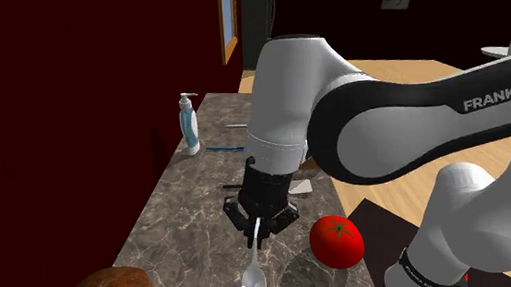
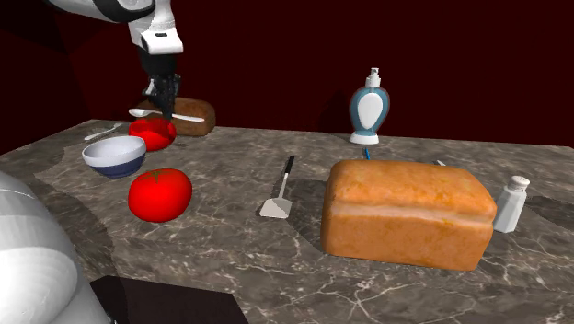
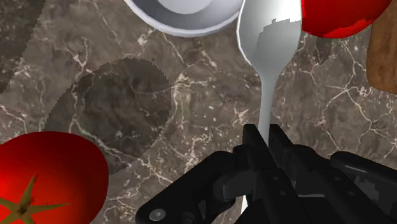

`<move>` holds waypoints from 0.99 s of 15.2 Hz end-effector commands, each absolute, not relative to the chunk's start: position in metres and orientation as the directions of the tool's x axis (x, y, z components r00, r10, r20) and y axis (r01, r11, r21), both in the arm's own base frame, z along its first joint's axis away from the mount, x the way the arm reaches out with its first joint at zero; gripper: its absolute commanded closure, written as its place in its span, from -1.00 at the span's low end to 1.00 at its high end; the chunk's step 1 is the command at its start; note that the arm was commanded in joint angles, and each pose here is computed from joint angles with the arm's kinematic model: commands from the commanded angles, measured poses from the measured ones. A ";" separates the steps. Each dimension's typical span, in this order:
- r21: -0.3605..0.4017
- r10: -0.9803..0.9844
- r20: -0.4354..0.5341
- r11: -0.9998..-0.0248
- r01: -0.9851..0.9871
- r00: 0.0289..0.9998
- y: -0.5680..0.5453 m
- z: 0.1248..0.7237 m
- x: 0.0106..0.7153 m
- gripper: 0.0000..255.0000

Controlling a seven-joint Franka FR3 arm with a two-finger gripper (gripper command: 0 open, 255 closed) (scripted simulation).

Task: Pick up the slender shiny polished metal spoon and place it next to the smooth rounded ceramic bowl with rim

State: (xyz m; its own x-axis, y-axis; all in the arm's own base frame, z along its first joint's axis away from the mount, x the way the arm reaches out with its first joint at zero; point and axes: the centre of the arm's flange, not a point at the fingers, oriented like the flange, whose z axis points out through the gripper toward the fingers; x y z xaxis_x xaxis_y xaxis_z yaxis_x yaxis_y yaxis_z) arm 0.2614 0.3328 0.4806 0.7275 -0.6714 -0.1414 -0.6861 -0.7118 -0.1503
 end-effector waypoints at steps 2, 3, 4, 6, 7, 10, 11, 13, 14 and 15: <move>-0.150 -0.672 -0.142 -0.711 -0.687 0.727 0.344 0.480 0.224 1.00; -0.150 -0.672 -0.142 -0.711 -0.687 0.727 0.347 0.480 0.212 1.00; -0.150 -0.672 -0.142 -0.711 -0.687 0.727 0.351 0.481 0.199 1.00; -0.150 -0.672 -0.142 -0.711 -0.687 0.727 0.357 0.481 0.173 1.00; -0.150 -0.672 -0.142 -0.711 -0.687 0.727 0.361 0.481 0.161 1.00; -0.150 -0.672 -0.142 -0.711 -0.687 0.727 0.371 0.481 0.122 1.00; -0.150 -0.672 -0.142 -0.711 -0.687 0.727 0.375 0.481 0.110 1.00; -0.150 -0.672 -0.142 -0.711 -0.687 0.727 0.381 0.481 0.084 1.00; -0.150 -0.672 -0.142 -0.711 -0.687 0.727 0.385 0.481 0.071 1.00; -0.150 -0.672 -0.142 -0.711 -0.687 0.727 0.388 0.481 0.059 1.00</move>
